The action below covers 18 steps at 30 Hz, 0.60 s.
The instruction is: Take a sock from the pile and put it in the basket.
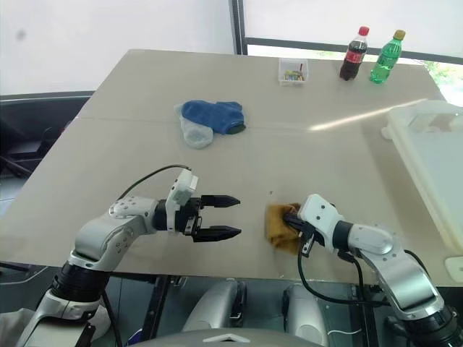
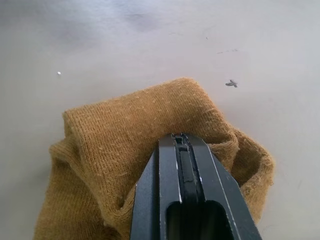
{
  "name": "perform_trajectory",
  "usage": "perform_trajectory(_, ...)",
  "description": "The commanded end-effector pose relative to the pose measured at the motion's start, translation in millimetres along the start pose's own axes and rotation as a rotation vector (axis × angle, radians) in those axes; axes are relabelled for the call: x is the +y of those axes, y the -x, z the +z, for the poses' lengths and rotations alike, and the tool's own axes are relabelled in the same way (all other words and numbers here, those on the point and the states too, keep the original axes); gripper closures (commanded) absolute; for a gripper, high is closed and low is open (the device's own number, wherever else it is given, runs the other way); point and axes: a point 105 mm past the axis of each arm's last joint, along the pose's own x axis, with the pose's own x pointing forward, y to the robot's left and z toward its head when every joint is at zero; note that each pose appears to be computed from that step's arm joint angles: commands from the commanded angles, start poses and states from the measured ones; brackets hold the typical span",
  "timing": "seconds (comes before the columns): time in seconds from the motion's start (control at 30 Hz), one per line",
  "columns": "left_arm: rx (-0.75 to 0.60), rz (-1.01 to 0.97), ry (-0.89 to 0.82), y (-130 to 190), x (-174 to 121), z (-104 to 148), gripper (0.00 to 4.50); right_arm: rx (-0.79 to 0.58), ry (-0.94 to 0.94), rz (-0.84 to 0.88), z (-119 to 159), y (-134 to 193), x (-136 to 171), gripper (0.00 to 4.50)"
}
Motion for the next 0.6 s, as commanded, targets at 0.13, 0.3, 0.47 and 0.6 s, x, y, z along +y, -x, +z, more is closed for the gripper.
perform_trajectory(0.13,0.023,-0.013,-0.125,-1,-5,5,0.02,0.081,-0.058,-0.024,-33,-6,-2,4.50)
perform_trajectory(0.3,0.012,0.011,-0.107,4,-2,3,0.00,-0.054,-0.124,-0.058,0,12,-15,3.95)
perform_trajectory(0.47,0.009,0.038,-0.103,8,2,2,0.00,-0.103,-0.130,-0.147,24,35,-23,2.15)
perform_trajectory(0.6,0.031,0.054,-0.092,10,4,-7,0.00,-0.098,-0.177,-0.183,36,42,-21,0.23)
